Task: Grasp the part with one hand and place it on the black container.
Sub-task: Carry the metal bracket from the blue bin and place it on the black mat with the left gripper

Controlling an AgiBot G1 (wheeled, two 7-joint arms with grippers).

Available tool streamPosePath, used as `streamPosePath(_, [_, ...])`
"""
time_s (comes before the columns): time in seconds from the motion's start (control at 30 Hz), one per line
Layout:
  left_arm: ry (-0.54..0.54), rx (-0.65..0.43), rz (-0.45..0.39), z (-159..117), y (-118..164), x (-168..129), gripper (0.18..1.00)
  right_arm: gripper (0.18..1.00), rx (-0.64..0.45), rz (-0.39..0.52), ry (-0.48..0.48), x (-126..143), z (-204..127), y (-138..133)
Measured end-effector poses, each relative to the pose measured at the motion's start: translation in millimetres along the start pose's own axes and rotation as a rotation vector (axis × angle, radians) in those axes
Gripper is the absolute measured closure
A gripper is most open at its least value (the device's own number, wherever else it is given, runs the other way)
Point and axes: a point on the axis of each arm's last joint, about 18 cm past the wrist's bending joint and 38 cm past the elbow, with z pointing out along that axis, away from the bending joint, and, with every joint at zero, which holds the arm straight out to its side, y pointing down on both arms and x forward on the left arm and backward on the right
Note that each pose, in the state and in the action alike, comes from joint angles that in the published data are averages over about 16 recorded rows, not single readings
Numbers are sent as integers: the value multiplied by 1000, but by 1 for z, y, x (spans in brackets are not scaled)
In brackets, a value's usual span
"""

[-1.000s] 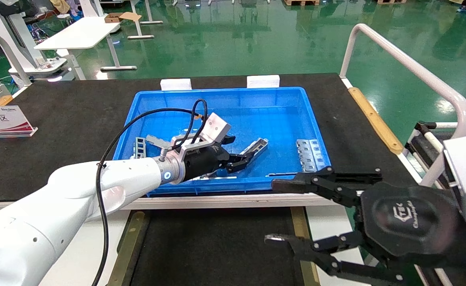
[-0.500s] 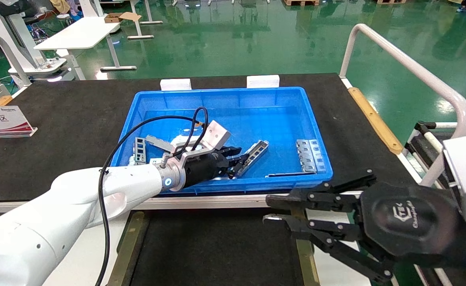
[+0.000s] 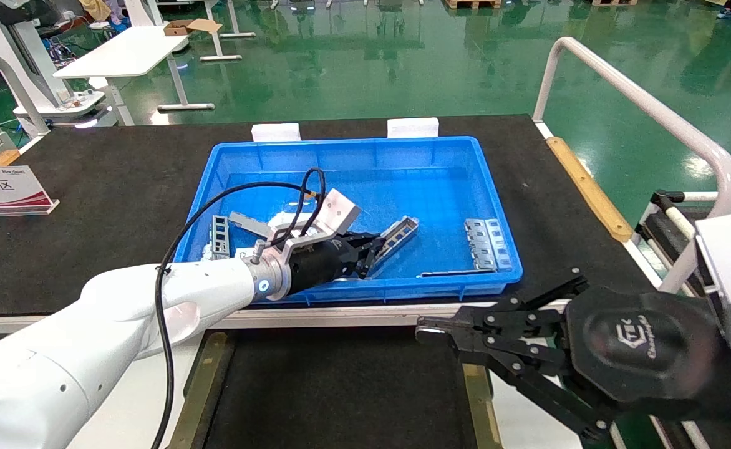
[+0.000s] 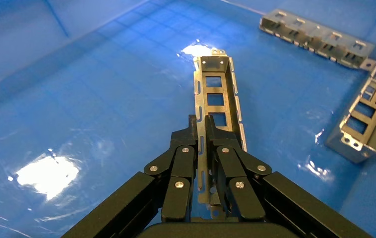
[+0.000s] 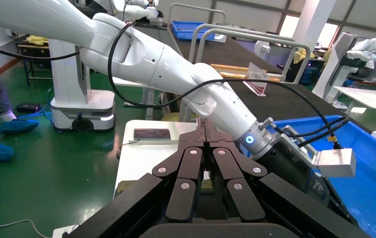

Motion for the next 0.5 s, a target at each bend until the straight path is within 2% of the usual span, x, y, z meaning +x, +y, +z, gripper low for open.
streamPosePath(0.23, [-18, 34, -18, -1, -15, -6, 974, 986, 0, 0, 0, 0, 0, 0])
streamPosePath(0.5, [-32, 108, -48, -5, -47, -17, 976, 988, 0, 0, 0, 0, 0, 0])
